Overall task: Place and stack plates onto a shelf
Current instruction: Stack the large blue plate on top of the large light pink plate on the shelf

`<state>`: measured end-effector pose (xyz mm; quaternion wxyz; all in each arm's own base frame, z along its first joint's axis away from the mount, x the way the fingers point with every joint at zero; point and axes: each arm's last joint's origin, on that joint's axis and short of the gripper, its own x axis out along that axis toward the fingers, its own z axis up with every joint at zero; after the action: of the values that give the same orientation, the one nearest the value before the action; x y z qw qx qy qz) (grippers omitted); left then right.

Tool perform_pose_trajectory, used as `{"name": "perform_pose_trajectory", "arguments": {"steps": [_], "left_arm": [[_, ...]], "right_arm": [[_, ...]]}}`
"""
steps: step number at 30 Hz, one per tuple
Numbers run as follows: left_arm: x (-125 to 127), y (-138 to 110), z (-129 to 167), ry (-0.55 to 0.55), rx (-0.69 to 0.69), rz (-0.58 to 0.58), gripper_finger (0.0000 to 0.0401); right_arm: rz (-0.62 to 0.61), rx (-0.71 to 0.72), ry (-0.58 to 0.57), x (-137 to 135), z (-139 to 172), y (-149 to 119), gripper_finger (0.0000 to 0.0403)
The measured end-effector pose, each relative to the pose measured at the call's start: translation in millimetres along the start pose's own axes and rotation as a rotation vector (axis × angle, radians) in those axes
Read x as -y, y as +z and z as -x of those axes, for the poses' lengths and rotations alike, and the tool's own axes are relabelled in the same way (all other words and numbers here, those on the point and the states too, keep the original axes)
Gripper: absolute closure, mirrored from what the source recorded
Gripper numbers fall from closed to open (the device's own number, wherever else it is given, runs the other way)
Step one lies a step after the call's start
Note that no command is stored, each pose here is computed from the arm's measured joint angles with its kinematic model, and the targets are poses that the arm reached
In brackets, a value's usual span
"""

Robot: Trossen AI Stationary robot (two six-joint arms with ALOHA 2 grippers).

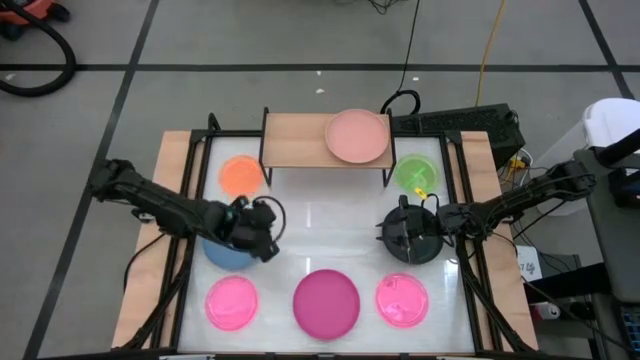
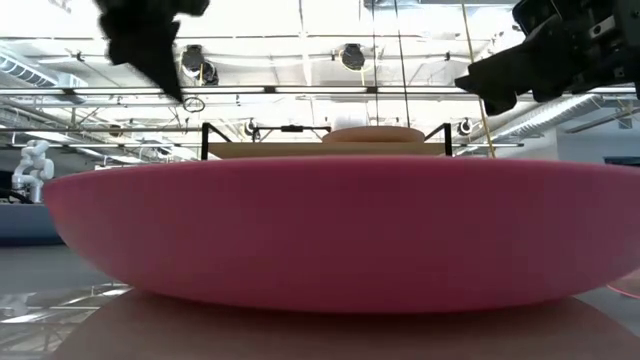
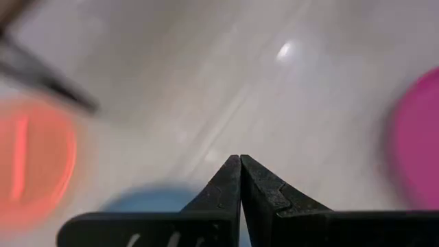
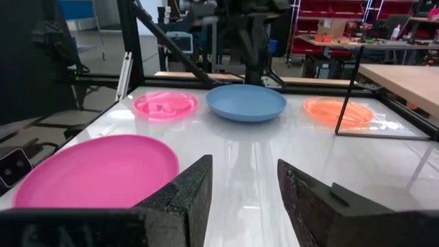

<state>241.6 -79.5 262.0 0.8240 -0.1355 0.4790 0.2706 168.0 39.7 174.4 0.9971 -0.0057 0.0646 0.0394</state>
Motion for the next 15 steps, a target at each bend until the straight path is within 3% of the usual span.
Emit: {"name": "perform_pose_trajectory", "arguments": {"steps": [7,15], "left_arm": [[13.0,-28.7,-11.5,0.034,-0.191,0.105,0.0391],[23.9,-32.8,-25.5,0.054,-0.213,0.152,0.0391]], "right_arm": [[-0.001,0.001,0.0,0.0,0.0,0.1,0.0257],[-0.004,0.025,0.001,-0.1,0.1,2.4,0.0257]]}}
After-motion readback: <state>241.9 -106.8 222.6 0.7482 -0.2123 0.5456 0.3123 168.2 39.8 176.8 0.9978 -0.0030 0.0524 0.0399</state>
